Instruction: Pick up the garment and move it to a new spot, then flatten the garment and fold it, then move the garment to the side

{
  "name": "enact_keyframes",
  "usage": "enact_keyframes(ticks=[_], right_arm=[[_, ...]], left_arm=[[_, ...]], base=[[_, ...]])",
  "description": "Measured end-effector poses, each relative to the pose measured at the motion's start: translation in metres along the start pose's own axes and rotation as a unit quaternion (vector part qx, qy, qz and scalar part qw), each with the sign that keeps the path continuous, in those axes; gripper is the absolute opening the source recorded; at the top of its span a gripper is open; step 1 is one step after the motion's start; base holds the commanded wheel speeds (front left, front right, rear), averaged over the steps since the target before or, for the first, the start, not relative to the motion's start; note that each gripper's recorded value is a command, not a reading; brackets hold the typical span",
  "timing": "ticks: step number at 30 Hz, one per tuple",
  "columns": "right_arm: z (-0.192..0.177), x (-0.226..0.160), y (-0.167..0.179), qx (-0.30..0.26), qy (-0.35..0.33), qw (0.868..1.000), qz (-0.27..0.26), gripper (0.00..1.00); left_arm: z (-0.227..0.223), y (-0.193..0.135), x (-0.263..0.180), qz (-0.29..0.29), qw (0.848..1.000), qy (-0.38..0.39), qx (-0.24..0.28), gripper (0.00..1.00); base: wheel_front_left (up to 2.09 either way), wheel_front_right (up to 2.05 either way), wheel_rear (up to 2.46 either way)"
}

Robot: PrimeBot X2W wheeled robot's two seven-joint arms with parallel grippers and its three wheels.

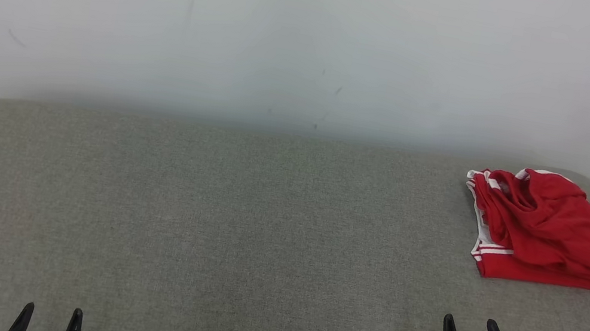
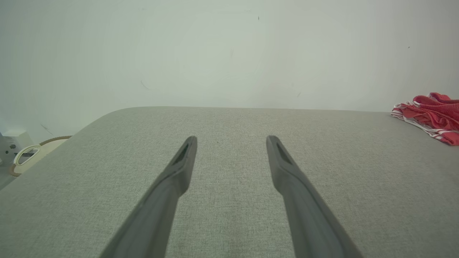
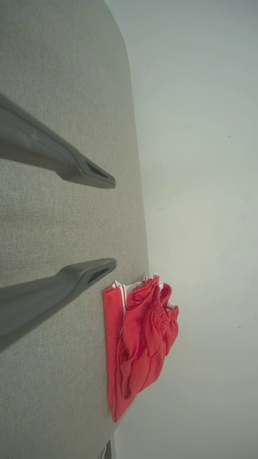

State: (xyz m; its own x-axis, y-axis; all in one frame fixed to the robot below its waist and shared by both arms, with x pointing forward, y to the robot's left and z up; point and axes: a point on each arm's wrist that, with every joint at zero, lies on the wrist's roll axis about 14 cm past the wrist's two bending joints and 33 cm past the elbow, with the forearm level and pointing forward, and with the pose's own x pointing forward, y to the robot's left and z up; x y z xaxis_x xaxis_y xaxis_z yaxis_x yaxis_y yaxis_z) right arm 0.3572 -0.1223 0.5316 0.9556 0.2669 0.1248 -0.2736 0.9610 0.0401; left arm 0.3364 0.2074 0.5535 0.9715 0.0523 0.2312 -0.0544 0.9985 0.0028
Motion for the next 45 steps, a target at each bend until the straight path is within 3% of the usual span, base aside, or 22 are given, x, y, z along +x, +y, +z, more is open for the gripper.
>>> enact_keyframes(ticks=[29, 30, 36, 45], right_arm=[[0.005, -0.002, 0.000, -0.001, -0.005, 1.000, -0.001, 1.00], [0.002, -0.002, 0.000, 0.000, -0.001, 1.000, -0.002, 0.00], [-0.027, -0.016, -0.002, 0.019, 0.044, 0.999, -0.013, 0.00], [-0.030, -0.017, -0.019, 0.106, 0.052, 0.992, -0.051, 0.00]], left_arm=[[-0.001, 0.005, 0.000, 0.012, 1.000, 0.002, -0.001, 1.00], [-0.004, 0.005, 0.000, 0.012, 1.000, 0.006, -0.002, 0.00], [-0.028, 0.003, -0.009, 0.018, 0.998, 0.049, -0.018, 0.00], [-0.037, 0.005, -0.007, 0.037, 0.991, 0.068, -0.110, 0.00]], base=[[0.00, 0.00, 0.00], [0.00, 0.00, 0.00], [0.00, 0.00, 0.00], [0.00, 0.00, 0.00]])
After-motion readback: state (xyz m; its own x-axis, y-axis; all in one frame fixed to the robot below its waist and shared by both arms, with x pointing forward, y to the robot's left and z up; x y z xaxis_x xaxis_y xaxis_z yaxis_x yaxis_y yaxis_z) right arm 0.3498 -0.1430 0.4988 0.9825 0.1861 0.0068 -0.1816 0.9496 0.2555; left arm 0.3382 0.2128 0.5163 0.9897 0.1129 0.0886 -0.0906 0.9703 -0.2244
